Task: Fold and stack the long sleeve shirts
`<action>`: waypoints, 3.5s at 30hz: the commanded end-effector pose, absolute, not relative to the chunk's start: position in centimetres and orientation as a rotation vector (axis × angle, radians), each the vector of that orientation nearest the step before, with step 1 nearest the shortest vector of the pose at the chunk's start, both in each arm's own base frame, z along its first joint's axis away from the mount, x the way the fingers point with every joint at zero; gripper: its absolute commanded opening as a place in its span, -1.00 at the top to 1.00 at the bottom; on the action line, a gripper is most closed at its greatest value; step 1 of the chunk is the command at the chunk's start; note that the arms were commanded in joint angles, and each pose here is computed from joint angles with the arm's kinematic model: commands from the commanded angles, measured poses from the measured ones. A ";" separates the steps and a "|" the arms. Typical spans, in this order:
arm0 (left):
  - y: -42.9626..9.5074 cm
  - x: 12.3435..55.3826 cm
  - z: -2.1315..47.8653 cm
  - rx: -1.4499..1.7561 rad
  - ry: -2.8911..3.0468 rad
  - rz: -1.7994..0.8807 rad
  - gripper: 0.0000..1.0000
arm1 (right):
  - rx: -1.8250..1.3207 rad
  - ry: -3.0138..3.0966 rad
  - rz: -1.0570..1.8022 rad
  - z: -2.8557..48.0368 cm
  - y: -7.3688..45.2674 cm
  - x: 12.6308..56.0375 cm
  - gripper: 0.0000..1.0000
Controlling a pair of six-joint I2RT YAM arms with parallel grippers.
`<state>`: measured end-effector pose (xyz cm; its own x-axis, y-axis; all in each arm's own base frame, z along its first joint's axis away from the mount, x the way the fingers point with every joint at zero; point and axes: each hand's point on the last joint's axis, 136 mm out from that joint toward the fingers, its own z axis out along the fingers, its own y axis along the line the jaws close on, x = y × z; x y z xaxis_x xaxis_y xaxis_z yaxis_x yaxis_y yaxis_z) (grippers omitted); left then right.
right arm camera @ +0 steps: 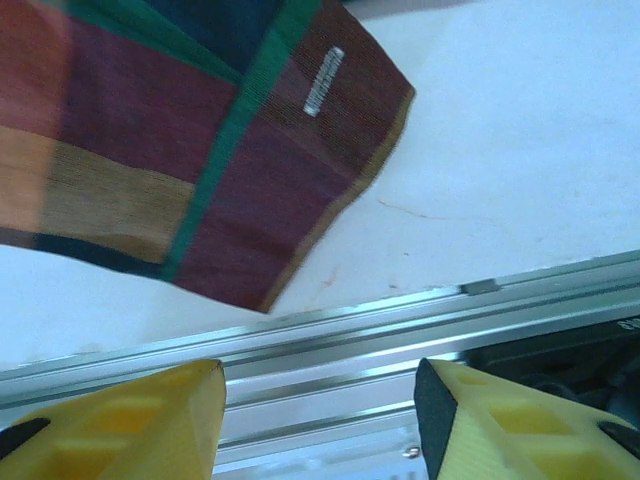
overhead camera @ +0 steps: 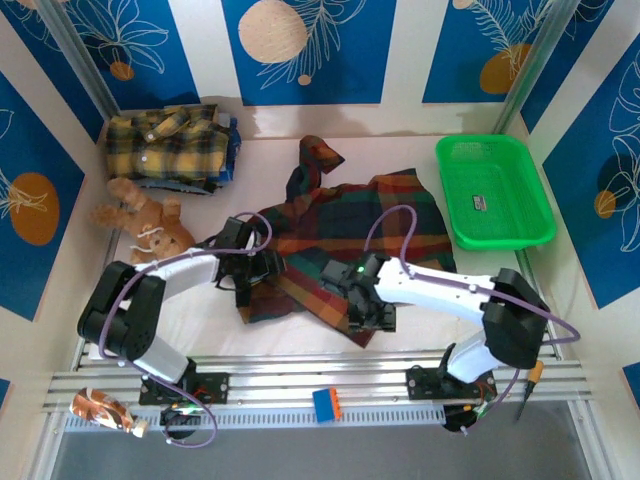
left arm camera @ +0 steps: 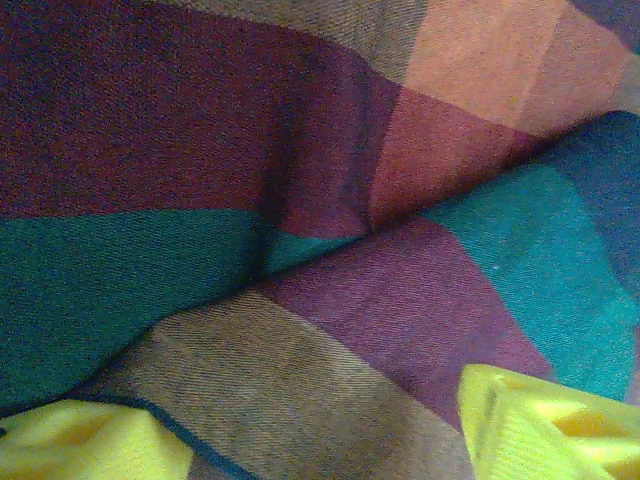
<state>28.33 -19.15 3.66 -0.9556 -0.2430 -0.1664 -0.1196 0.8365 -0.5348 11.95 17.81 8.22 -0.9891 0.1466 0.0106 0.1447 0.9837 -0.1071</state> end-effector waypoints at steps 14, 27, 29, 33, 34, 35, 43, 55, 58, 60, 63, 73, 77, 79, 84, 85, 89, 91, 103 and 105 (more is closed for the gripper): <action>-17.4 25.6 13.3 -0.252 2.662 -0.858 -1.00 | -0.536 -2.892 -0.037 1.2 17.8 13.0 -0.08; -13.7 24.7 16.6 -0.285 2.548 -0.714 -1.00 | -0.282 -3.069 0.160 5.1 18.9 17.6 1.00; -13.6 24.8 17.0 -0.296 2.533 -0.718 -1.00 | -0.199 -3.128 0.128 7.9 19.2 18.0 1.00; -13.8 25.3 17.4 -0.326 2.511 -0.740 -1.00 | -0.093 -3.211 0.053 12.6 19.2 18.6 1.00; -13.9 25.5 17.4 -0.333 2.505 -0.746 -1.00 | -0.063 -3.238 0.018 13.8 19.2 18.9 1.00; -14.0 25.8 17.4 -0.339 2.500 -0.753 -1.00 | -0.043 -3.263 -0.003 14.9 19.0 19.3 1.00; -16.0 28.0 17.8 -0.347 2.482 -0.807 -1.00 | 0.058 -3.387 -0.113 19.5 16.2 23.3 1.00; -21.4 29.7 16.5 -0.341 2.540 -0.815 -1.00 | 0.065 -3.375 -0.132 16.8 12.7 26.1 1.00; -23.1 29.9 15.7 -0.320 2.566 -0.804 -1.00 | 0.026 -3.348 -0.129 15.9 11.9 26.1 1.00; -24.0 30.1 15.4 -0.310 2.574 -0.801 -1.00 | 0.019 -3.344 -0.110 15.5 11.4 25.9 1.00; -25.1 30.6 15.1 -0.294 2.582 -0.794 -1.00 | -0.018 -3.321 -0.100 14.5 10.6 25.5 1.00; -26.6 31.7 12.8 -0.277 2.634 -0.747 -1.00 | -0.090 -3.257 -0.010 11.3 8.4 24.6 1.00; -26.9 31.9 11.9 -0.272 2.652 -0.727 -1.00 | -0.117 -3.241 0.016 10.9 7.5 24.4 1.00; -27.0 31.9 11.3 -0.269 2.667 -0.717 -1.00 | -0.119 -3.232 0.033 10.5 7.2 24.3 1.00; -27.8 31.4 9.4 -0.249 2.709 -0.694 -1.00 | -0.143 -3.219 0.063 9.4 6.6 24.6 1.00; -27.8 31.3 8.9 -0.246 2.721 -0.680 -1.00 | -0.146 -3.220 0.068 9.2 6.5 24.8 1.00; -27.2 30.7 6.9 -0.258 2.759 -0.612 -1.00 | -0.178 -3.207 0.105 8.9 5.9 25.4 1.00; -26.7 30.4 6.2 -0.263 2.769 -0.585 -0.99 | -0.187 -3.206 0.103 8.6 5.8 25.8 1.00; -23.2 27.7 1.7 -0.207 2.864 -0.359 -0.99 | -0.198 -3.129 0.210 5.6 4.9 27.0 0.96; -22.5 27.3 1.3 -0.194 2.868 -0.320 -0.99 | -0.213 -3.115 0.246 5.3 4.5 27.0 0.96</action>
<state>28.79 -24.56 3.29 -0.9497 -0.2041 -0.2373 -0.1154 0.9331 -0.3406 26.18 5.15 5.08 -0.9919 0.1264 0.0148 0.1236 0.9844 -0.1249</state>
